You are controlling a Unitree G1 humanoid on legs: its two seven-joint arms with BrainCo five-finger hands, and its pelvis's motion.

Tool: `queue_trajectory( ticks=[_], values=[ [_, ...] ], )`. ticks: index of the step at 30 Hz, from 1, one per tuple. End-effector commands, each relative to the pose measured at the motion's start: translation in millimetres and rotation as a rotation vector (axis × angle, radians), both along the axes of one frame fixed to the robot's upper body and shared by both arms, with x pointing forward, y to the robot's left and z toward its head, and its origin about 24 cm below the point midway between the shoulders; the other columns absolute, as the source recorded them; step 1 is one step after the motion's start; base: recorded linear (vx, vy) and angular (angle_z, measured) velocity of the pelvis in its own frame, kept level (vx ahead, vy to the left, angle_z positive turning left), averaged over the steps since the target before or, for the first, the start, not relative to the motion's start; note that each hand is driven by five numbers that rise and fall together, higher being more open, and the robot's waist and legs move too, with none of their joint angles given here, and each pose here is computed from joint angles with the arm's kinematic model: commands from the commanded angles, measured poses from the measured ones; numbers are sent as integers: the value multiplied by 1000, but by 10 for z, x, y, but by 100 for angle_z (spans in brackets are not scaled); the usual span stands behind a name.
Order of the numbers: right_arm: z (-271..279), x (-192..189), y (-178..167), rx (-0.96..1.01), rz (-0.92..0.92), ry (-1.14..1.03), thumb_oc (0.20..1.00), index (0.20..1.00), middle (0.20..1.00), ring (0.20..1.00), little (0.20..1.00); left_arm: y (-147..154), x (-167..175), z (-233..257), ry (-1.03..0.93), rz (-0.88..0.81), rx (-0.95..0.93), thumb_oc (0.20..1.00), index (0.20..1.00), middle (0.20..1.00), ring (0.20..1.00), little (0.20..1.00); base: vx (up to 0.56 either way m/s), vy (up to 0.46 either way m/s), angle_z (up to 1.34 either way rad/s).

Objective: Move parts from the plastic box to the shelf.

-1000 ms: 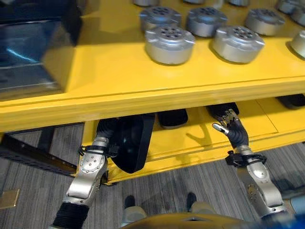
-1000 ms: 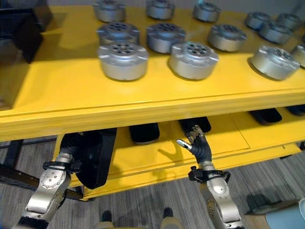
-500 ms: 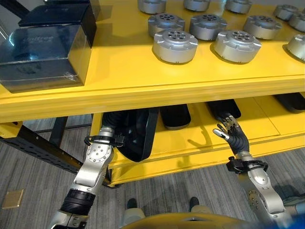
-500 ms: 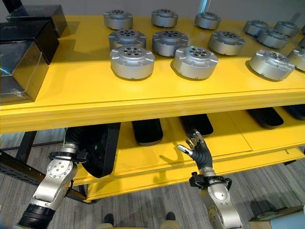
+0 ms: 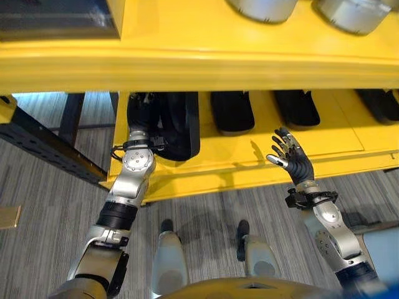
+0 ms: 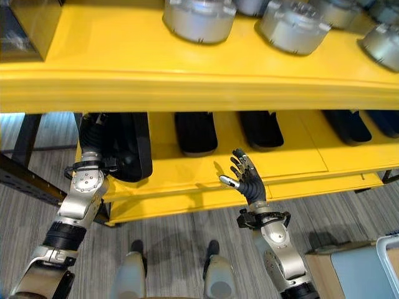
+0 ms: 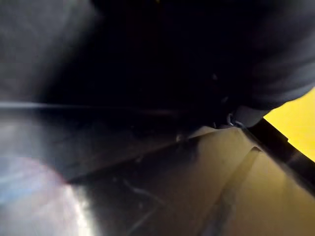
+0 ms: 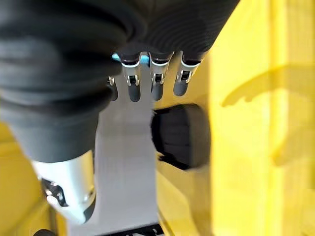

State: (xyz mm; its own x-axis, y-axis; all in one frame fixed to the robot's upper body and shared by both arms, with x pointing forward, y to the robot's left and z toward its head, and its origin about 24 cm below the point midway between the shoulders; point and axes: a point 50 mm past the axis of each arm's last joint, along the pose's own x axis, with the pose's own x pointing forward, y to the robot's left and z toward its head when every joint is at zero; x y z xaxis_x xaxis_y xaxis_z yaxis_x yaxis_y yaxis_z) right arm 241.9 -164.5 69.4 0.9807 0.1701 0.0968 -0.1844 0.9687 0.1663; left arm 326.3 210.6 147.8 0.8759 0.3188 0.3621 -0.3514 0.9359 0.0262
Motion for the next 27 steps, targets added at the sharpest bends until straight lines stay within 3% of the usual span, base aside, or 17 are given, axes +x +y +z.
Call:
queue_trajectory(
  ticks=[1,15,27],
  values=[
    [370,73,14,61,15,-174,1000,1000,1000,1000,1000,24,95,460,-202,43,-35,200,200,200,200,200,-83,-27,5],
    [422,91,103,69,84,-190,1000,1000,1000,1000,1000,427,252,657,-181,218,-66,200,200,200,200,200,-31,-14,2],
    [425,66,131,71,144,-185,1000,1000,1000,1000,1000,646,366,849,-104,300,99,200,200,200,200,200,1,-1,2]
  ],
)
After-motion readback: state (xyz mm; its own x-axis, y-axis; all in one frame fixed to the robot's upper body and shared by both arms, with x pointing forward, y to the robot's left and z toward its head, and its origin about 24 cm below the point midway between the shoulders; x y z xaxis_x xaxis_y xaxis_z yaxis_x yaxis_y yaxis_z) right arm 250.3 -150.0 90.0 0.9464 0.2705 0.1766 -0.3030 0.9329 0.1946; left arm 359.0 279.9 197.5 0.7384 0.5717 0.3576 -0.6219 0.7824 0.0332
